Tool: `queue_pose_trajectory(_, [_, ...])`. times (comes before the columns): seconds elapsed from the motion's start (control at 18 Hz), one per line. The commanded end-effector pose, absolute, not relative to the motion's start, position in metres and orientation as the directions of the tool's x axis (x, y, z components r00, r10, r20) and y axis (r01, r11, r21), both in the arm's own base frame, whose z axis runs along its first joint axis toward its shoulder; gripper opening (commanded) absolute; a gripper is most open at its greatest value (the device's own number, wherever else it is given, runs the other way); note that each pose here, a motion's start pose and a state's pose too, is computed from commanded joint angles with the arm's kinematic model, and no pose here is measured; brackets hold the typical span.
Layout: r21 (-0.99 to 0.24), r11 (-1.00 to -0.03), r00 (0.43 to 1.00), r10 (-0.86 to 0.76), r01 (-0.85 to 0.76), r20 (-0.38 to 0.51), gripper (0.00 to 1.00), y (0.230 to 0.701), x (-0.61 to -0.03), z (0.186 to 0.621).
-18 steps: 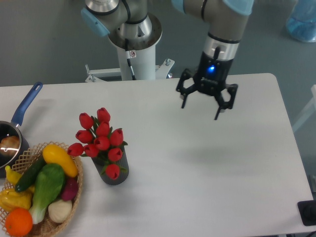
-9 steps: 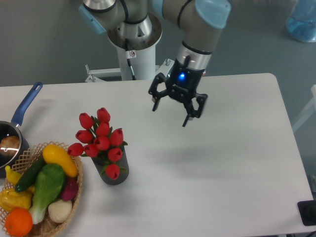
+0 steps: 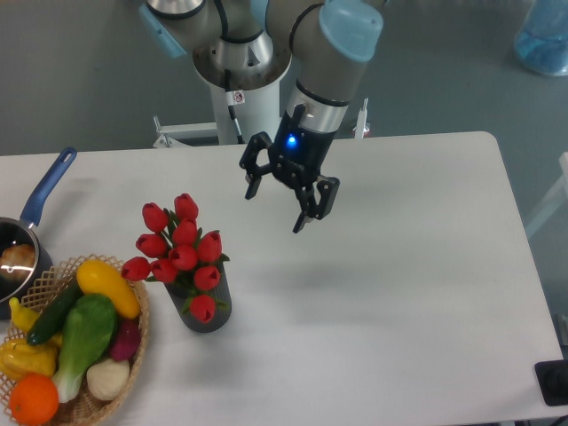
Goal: Pick up the flowers from the vase
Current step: 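Lower the open gripper down onto the tulip stems above the vase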
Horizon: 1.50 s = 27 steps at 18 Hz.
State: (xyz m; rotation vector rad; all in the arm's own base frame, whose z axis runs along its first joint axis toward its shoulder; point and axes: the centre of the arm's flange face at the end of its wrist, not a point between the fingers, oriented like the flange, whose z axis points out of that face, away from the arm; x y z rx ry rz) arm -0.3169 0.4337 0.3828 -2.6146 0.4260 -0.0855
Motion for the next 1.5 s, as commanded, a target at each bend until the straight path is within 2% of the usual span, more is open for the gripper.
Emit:
queue_pose_trajectory(0.33, [-0.479, -0.834, 0.946, -0.324, -0.275, 0.022, 1.0, 0.447, -0.306, 0.368])
queue_pose_trajectory(0.78, [-0.58, -0.785, 0.937, -0.333, -0.216, 0.102, 1.0, 0.462, -0.288, 0.365])
queue_pose_trajectory(1.5, [-0.655, -0.741, 0.94, -0.312, -0.148, 0.141, 1.0, 0.475, -0.29, 0.362])
